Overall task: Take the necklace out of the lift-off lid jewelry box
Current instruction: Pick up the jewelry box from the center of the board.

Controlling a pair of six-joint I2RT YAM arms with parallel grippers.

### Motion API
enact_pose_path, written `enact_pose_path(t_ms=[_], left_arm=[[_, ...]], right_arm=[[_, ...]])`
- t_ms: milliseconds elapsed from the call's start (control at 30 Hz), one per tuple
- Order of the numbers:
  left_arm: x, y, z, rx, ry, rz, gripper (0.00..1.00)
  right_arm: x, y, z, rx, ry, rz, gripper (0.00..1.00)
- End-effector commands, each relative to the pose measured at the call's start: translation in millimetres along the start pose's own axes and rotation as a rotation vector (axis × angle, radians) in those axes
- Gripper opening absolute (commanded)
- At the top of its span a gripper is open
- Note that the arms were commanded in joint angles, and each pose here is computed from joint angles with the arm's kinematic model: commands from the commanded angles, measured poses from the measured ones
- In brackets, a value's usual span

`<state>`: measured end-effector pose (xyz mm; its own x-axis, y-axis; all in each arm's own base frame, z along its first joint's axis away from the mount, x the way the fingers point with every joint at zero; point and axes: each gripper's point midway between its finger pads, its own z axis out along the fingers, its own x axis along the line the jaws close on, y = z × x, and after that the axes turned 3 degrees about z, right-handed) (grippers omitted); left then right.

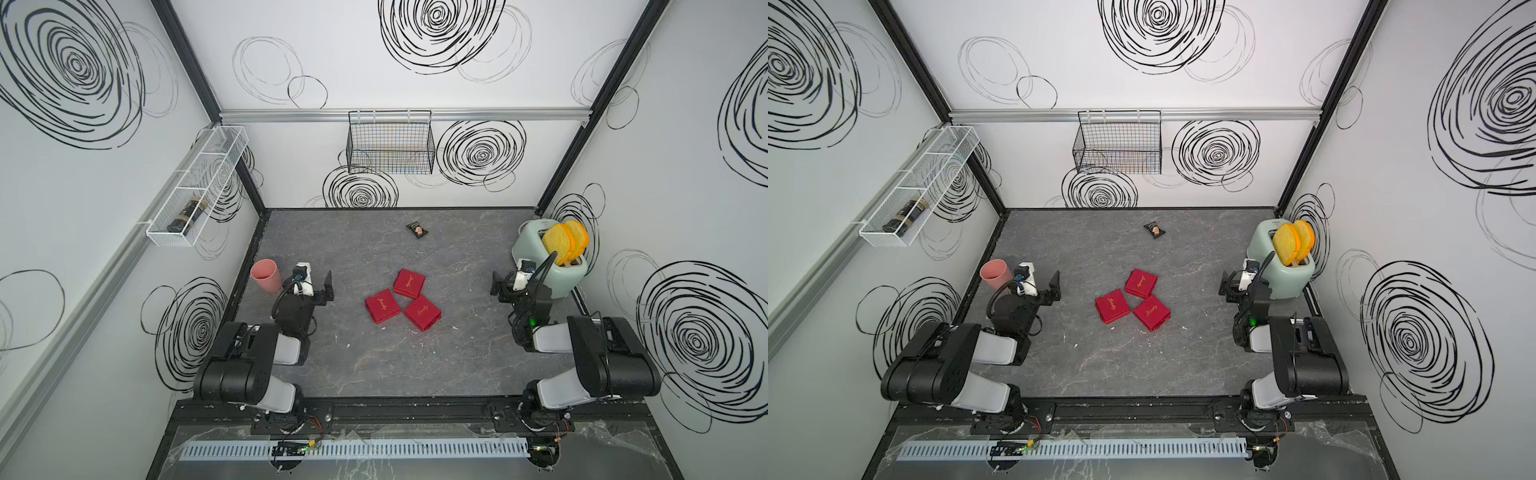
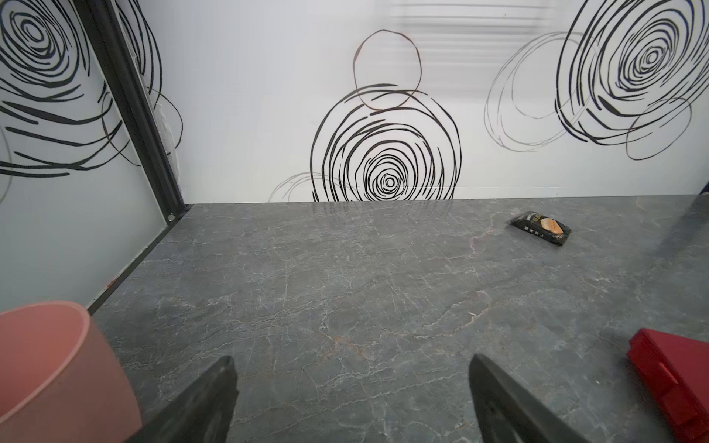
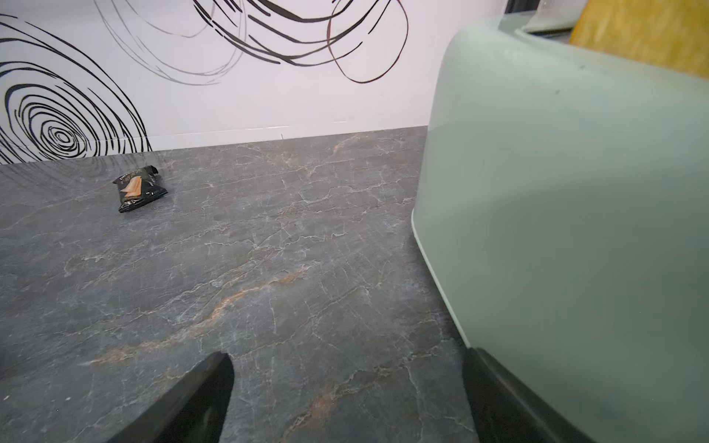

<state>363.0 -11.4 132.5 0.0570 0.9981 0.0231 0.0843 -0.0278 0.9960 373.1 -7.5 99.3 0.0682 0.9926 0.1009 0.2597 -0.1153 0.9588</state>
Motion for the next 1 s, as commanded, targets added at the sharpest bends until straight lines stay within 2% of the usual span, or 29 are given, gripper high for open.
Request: enact_pose_path(t_ms=[0,833,967], left_arm=[[-1.3,19.7,2.2,-0.071,-0.009,0.017,0.96],[-1.1,20.2,2.9,-0.07,-0.006,0.018,0.96],[3.0,20.6,4.0,-0.061,0.041,0.021,0.96]], right_arm=[[3.5,17.3,1.0,-0.053,0.01,-0.004,0.97],[3.9,17.2,1.0,-0.052,0.014,-0.003,0.97],[7.4,19.1,0.9,-0.052,0.015,-0.02,0.97]])
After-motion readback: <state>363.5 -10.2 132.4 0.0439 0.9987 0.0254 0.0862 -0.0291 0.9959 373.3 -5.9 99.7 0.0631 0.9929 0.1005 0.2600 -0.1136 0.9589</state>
